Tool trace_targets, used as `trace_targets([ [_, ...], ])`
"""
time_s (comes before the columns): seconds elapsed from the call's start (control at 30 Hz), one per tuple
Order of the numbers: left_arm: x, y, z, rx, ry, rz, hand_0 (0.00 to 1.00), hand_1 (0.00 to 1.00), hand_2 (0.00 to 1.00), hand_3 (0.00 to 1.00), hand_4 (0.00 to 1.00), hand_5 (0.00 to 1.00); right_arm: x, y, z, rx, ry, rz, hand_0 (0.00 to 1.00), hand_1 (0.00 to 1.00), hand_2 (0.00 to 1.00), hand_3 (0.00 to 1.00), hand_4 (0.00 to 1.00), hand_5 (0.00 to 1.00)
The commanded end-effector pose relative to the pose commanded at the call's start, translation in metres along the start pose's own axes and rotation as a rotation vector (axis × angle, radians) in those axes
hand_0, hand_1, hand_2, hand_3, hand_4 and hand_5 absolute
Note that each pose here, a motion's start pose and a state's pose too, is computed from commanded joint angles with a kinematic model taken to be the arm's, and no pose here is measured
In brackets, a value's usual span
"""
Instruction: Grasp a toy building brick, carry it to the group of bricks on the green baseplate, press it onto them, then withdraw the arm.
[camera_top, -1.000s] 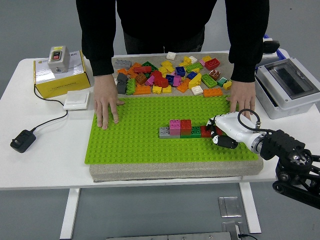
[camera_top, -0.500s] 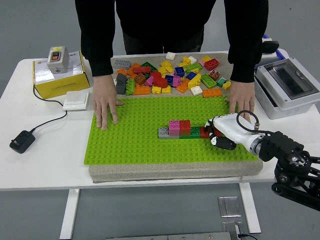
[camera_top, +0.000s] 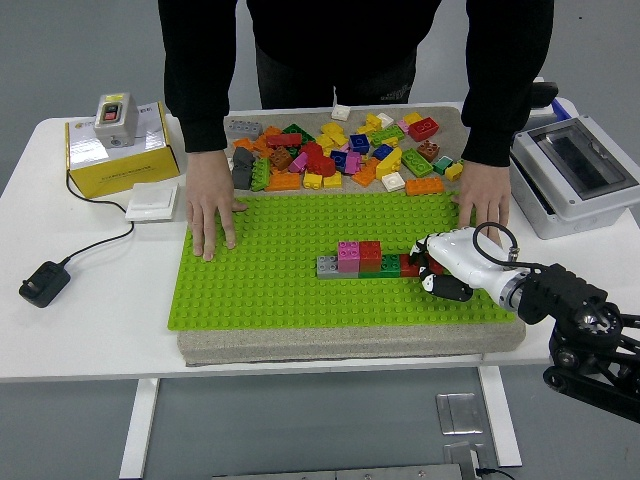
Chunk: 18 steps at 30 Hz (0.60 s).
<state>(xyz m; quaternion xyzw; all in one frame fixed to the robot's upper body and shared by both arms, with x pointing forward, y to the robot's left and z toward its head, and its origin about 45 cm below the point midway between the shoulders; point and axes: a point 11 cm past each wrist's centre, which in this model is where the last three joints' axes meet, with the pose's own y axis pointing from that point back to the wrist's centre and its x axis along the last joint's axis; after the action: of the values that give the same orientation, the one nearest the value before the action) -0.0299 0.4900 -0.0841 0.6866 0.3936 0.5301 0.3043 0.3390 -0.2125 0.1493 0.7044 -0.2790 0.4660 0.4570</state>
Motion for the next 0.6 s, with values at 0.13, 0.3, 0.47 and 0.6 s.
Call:
trace_targets([
  [0.13, -0.001, 0.000, -0.001, 0.002, -0.001, -0.001, 0.669, 0.643, 0.468, 0.624, 0.075, 0.652, 0.006, 0.000, 0.001, -0.001, 0.001, 0.021, 0.123, 0.171, 0.695, 0.659, 0.002, 0.470],
  [0.3, -0.001, 0.000, -0.003, 0.005, -0.001, -0.001, 0.670, 0.643, 0.469, 0.623, 0.076, 0.651, 0.018, 0.001, 0.005, -0.004, -0.007, 0.060, 0.123, 0.172, 0.694, 0.659, 0.002, 0.469],
  [0.47, -0.002, -0.001, -0.004, 0.008, 0.000, -0.003, 0.670, 0.644, 0.469, 0.623, 0.079, 0.653, 0.034, 0.005, 0.008, -0.004, -0.043, 0.111, 0.123, 0.172, 0.696, 0.661, 0.002, 0.462],
  [0.6, -0.002, -0.001, -0.004, 0.009, -0.002, -0.004, 0.670, 0.644, 0.470, 0.623, 0.080, 0.653, 0.046, 0.008, 0.010, -0.004, -0.073, 0.153, 0.123, 0.172, 0.696, 0.663, 0.002, 0.461],
])
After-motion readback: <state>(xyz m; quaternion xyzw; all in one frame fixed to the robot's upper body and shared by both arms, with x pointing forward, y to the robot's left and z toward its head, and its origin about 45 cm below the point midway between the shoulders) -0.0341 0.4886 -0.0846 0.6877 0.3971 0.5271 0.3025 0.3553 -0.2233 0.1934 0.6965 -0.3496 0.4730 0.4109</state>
